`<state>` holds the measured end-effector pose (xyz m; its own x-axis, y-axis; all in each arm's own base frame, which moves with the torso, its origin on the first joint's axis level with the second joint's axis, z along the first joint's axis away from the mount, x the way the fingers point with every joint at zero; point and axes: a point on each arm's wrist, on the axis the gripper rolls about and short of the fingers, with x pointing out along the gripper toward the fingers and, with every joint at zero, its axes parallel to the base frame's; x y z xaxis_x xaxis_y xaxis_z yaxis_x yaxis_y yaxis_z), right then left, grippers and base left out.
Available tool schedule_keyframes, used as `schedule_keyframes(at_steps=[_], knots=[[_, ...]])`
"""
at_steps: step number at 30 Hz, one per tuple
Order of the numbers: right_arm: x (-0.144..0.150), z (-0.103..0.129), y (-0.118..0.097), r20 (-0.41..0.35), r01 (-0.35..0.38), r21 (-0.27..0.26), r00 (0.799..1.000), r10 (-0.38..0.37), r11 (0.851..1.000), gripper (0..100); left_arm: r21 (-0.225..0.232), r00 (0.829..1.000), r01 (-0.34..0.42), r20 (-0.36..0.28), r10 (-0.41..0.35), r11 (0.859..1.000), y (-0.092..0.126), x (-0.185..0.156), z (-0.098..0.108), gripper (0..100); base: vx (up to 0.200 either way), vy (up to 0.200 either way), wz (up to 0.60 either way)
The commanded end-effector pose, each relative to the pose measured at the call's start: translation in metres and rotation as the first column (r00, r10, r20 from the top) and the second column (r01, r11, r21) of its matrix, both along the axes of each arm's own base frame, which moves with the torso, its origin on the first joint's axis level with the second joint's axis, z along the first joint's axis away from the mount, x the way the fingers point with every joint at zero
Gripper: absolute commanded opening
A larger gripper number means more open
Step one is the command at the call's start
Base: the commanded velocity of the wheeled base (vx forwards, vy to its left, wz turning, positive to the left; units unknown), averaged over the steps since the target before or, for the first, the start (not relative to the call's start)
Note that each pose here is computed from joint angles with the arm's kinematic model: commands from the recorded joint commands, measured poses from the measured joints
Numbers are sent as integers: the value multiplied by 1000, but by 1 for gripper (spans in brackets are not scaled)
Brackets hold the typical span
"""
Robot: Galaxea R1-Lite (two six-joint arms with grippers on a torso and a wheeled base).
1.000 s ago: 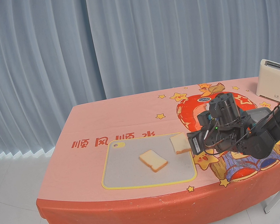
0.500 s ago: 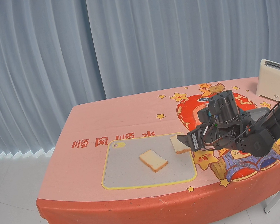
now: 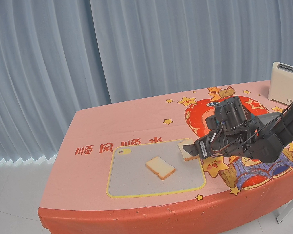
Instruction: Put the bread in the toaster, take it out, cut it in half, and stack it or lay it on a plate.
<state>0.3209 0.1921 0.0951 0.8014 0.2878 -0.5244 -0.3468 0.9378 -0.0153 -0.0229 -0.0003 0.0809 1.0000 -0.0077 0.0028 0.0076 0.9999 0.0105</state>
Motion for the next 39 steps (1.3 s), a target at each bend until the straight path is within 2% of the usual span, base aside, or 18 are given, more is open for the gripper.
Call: schedule_keyframes(at_steps=[1,11,21,27,39], knots=[[3,0,-1,5,16,-5,1000,-16,1000,100,0,1000,0,-9,0,1000,0,1,-5,0,0,0,0],[2,-4,-4,-24,47,-45,999,-48,998,100,0,1000,0,-9,0,1000,0,1,-5,0,0,0,0],[7,3,-9,-4,68,-32,998,-68,997,100,0,1000,0,-9,0,1000,0,1,-5,0,0,0,0],[8,-2,-11,-13,85,-47,996,-86,995,100,0,1000,0,-9,0,1000,0,1,-5,0,0,0,0],[7,-10,-7,-32,74,-63,997,-76,995,100,0,1000,0,-9,0,1000,0,1,-5,0,0,0,0]])
